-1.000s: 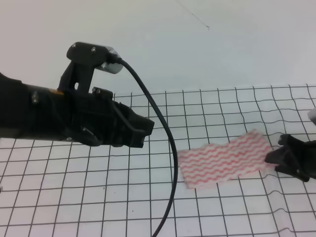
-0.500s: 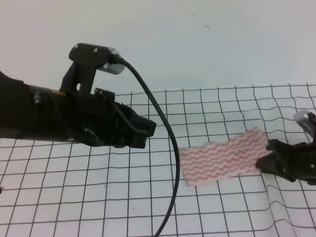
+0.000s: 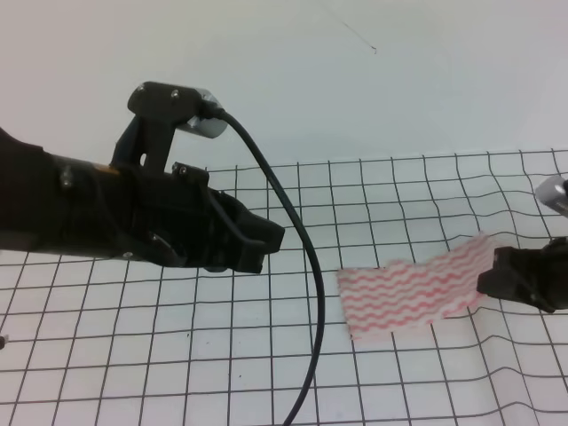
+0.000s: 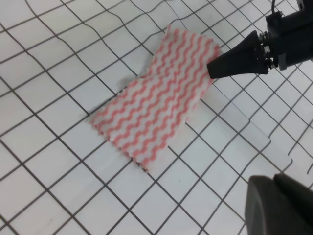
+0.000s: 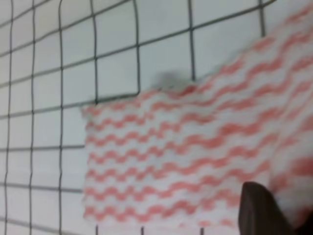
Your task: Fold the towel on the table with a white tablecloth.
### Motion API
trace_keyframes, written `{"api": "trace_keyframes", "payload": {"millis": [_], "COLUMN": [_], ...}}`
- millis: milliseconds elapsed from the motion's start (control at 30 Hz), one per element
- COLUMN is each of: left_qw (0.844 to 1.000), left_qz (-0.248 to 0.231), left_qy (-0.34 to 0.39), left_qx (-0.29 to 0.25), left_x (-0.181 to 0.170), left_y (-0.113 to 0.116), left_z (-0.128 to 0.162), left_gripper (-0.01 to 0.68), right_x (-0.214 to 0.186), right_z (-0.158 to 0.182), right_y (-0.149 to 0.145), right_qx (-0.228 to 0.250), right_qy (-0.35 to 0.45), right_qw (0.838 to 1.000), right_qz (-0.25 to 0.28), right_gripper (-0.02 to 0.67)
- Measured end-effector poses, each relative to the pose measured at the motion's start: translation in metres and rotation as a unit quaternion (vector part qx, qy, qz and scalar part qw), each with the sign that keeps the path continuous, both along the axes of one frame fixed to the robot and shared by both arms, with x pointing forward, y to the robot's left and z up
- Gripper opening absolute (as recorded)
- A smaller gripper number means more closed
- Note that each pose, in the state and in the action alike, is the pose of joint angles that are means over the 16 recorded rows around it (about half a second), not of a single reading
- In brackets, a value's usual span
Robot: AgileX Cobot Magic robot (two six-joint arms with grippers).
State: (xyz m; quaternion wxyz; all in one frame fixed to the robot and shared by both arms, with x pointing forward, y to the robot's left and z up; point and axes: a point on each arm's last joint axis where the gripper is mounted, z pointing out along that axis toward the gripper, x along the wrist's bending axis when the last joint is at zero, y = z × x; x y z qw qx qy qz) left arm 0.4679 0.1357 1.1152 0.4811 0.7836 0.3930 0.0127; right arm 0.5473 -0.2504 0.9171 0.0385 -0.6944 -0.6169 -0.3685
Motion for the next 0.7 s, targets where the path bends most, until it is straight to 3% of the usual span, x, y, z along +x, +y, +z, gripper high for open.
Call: {"api": "trace_keyframes", "payload": {"millis": [367,700], "left_qw": [1.000,1.000], "left_qz": [-0.008,-0.010], "left_qy": [0.002,0.000], "left_qx": [0.003,0.005], "left_x": [-0.001,-0.001], "left_y": [0.000,0.000], "left_z": [-0.001,-0.001], "left_gripper": [-0.001,-0.001], "right_x": [-0.004,-0.001], "right_z": [0.003,0.008], "right_y": [0.003,0.030], "right_qx": [-0.025,-0.043], "right_qy": [-0.018,-0.047], "right_qw": [0.998,0.991], "right_qz": [0.055,0.114], "right_gripper": [0.117,0.117]}}
